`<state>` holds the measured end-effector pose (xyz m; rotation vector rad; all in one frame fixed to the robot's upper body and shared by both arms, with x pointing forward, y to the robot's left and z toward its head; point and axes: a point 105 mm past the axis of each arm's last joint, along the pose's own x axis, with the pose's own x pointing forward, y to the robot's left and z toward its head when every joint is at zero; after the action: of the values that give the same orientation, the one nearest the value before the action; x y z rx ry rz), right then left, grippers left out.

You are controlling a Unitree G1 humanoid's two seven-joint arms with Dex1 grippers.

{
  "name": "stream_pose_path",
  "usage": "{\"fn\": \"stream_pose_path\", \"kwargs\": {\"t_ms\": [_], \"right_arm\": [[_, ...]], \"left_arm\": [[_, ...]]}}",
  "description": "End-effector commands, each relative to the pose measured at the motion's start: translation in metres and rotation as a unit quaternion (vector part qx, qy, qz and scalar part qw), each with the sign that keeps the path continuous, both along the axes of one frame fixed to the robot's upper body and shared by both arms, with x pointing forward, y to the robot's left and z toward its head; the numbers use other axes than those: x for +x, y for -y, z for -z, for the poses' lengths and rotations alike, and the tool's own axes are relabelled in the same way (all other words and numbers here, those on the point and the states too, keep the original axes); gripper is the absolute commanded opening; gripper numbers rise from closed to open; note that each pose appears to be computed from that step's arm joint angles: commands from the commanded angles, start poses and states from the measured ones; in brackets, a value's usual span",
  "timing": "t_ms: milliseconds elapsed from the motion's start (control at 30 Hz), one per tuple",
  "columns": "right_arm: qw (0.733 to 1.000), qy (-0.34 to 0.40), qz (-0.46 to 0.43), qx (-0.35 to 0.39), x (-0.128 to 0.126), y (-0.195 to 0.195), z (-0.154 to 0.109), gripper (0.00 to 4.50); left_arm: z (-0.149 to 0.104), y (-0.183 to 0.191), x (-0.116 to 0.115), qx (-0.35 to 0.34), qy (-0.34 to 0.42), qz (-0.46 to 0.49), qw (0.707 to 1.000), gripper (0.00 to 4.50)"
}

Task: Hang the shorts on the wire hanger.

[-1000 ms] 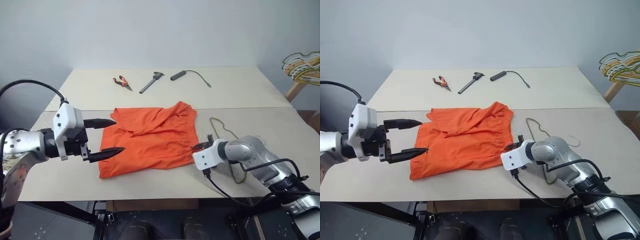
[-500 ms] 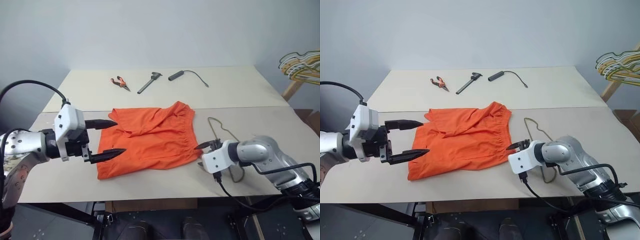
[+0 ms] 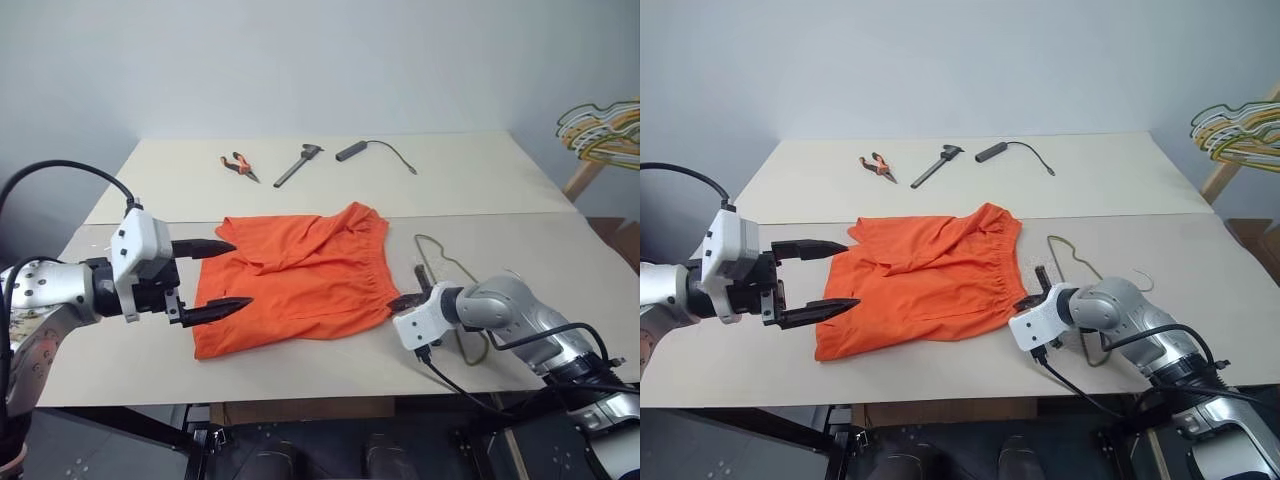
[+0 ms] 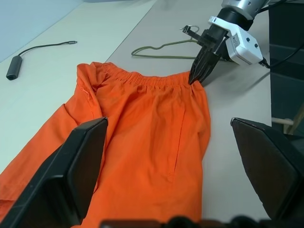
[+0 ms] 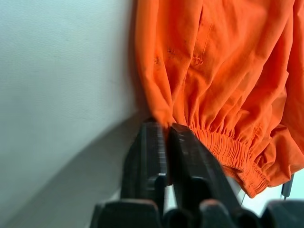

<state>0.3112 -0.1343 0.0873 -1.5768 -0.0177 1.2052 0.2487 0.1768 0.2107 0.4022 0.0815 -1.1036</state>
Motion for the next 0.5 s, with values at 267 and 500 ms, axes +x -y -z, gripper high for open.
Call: {"fn": "stream_pose_path", "kwargs": {"t_ms": [267,500], "right_arm": [[0.998,0.054,-0.007,0.036,0.005,-0.005,-0.025,0.02],[0.998,0.053,-0.006,0.043,0.004,-0.006,-0.027,0.02]], "left_arm": [[0.05,-0.02,-0.005,0.191,0.013,-0.001,0.981,4.5],[0.091,-0.04,-0.01,0.313,0.001,0.027,0.949,4.5]]}}
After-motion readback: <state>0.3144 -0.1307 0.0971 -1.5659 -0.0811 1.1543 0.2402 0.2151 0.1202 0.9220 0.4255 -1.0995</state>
